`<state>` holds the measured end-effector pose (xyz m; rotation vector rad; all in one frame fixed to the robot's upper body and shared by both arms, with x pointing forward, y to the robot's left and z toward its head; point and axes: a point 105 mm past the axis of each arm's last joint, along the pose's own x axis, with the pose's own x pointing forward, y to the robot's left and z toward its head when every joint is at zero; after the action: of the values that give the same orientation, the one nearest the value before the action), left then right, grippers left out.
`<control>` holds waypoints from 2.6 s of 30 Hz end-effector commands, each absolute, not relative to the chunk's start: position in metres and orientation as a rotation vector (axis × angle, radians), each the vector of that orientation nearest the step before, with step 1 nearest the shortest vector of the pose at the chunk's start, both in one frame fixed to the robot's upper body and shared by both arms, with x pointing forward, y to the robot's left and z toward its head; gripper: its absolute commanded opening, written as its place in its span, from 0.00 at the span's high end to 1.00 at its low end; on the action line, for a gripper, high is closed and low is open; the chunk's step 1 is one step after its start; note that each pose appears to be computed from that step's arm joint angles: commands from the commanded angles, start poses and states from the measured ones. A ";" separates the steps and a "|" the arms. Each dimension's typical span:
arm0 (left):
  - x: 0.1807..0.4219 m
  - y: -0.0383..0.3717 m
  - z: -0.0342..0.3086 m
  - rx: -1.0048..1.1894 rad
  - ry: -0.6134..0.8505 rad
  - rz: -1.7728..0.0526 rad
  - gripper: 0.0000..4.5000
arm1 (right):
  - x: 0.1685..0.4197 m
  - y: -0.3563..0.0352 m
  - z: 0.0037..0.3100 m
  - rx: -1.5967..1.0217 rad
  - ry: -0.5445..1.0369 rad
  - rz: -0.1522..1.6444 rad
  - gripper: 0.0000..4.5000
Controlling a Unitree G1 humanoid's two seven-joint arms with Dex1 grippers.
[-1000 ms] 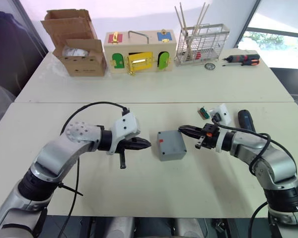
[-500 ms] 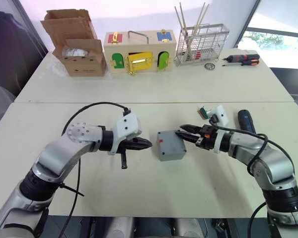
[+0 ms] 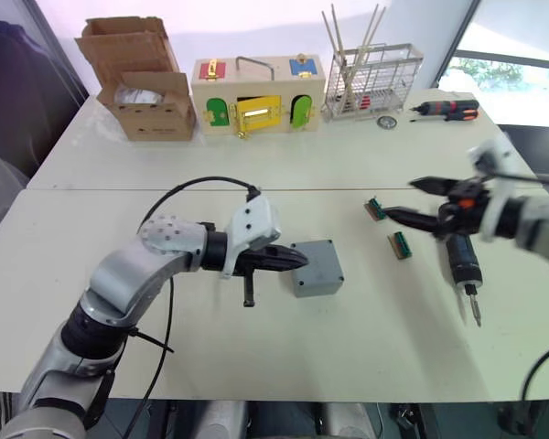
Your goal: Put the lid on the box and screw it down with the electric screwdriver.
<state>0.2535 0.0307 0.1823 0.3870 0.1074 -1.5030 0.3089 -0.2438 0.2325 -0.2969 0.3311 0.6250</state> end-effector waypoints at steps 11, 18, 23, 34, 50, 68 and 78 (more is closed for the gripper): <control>0.236 0.002 0.175 0.480 -0.016 -1.616 1.00 | 0.288 -0.323 0.206 0.048 0.956 0.339 0.01; 0.228 -0.001 0.173 0.473 -0.016 -1.588 1.00 | 0.294 -0.329 0.184 0.042 1.077 0.326 0.01; 0.219 -0.001 0.176 0.487 -0.022 -1.583 1.00 | 0.298 -0.337 0.165 0.027 1.166 0.309 0.01; 0.223 -0.001 0.175 0.494 -0.006 -1.541 1.00 | 0.306 -0.347 0.135 -0.032 1.292 0.276 0.06; 0.226 -0.001 0.176 0.483 -0.001 -1.518 1.00 | 0.293 -0.357 0.111 -0.136 1.434 0.321 0.59; 0.281 0.038 0.186 0.378 0.076 -1.437 1.00 | 0.360 -0.267 0.338 0.226 0.000 0.530 0.59; 0.288 0.047 0.177 0.439 0.147 -1.421 1.00 | 0.305 -0.174 0.307 0.294 -0.348 0.654 0.59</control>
<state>0.2897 0.0506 0.1708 0.4086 0.1775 -1.4139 0.3273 -0.1932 0.2847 0.3689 -0.2251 0.5660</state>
